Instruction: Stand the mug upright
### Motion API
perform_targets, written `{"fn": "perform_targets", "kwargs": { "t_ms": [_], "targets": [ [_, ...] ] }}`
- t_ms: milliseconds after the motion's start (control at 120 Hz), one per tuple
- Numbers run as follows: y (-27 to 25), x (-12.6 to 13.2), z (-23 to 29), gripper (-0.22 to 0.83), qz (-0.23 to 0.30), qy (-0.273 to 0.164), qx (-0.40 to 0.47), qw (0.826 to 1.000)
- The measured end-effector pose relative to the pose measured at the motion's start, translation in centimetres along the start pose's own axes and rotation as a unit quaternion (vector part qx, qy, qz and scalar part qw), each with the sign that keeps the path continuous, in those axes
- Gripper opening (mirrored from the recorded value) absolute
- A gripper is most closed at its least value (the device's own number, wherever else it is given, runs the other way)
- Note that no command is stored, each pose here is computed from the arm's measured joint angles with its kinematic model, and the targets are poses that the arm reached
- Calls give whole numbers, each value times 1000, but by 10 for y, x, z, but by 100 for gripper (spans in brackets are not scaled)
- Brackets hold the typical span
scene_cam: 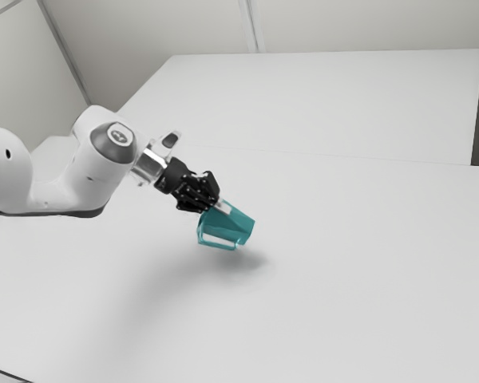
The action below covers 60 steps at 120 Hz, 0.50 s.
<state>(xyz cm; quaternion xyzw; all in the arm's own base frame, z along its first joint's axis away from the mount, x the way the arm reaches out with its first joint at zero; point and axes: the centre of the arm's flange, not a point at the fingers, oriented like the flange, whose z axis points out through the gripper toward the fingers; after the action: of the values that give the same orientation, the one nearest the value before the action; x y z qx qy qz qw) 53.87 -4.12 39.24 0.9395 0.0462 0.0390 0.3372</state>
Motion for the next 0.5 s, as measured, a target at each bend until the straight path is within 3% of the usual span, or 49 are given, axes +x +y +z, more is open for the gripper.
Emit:
{"fn": "perform_targets", "kwargs": {
  "t_ms": [92, 192, 317, 500],
  "targets": [
    [-4, 21, 2, -16, 29, -9, 57, 998],
    [18, 22, 20, -17, 82, -39, 114, 989],
    [42, 28, 32, -17, 148, -62, 191, 968],
    [41, 39, 57, -17, 192, -94, 279, 936]
  ]
}}
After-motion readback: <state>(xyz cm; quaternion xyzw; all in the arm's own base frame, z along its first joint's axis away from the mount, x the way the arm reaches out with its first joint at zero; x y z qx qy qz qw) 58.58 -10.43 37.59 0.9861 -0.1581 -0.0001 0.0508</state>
